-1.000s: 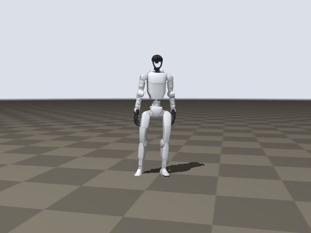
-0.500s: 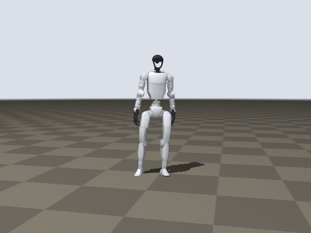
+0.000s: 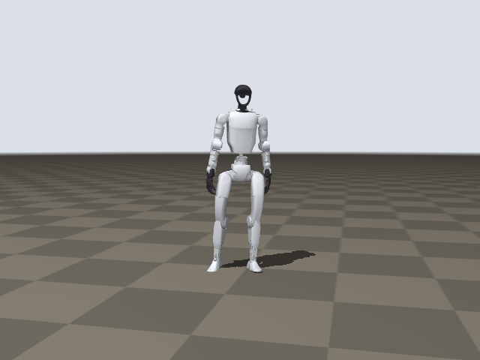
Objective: In place motions
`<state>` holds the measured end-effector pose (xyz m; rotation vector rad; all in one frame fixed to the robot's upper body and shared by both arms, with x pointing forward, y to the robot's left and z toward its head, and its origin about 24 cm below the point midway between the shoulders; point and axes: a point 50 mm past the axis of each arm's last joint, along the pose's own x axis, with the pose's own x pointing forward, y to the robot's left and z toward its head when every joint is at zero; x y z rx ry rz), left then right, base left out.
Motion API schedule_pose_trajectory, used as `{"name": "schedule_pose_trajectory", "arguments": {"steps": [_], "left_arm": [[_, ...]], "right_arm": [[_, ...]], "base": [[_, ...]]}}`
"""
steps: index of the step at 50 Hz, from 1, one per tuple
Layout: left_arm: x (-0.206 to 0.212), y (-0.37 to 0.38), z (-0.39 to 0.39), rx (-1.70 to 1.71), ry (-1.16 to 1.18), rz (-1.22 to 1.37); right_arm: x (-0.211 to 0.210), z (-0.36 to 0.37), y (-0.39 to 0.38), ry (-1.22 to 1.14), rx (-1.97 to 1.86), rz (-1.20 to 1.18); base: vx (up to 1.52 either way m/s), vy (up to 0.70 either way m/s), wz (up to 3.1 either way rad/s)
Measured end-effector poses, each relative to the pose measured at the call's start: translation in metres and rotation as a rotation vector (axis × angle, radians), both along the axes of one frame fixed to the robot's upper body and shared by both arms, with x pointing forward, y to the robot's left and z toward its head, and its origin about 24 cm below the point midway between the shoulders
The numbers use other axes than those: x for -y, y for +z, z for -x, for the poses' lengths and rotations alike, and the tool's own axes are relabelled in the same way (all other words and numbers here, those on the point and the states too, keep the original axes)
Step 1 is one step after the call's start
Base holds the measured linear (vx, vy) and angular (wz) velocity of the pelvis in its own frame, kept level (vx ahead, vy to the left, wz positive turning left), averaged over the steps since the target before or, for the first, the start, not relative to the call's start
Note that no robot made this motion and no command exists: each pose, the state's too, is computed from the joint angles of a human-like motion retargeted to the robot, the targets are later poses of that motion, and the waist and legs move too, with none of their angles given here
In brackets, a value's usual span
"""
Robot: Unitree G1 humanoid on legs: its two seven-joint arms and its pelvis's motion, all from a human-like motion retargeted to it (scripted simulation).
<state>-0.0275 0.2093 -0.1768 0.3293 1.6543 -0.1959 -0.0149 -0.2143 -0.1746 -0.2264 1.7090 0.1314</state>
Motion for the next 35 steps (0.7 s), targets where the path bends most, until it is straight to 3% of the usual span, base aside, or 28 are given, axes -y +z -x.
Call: {"name": "schedule_pose_trajectory", "arguments": {"steps": [35], "left_arm": [[0.004,0.000,0.001,0.028,0.060,-0.059]], "right_arm": [[0.011,0.017,0.004,-0.009,-0.042,0.046]], "base": [[-0.07,0.12,0.25]]}}
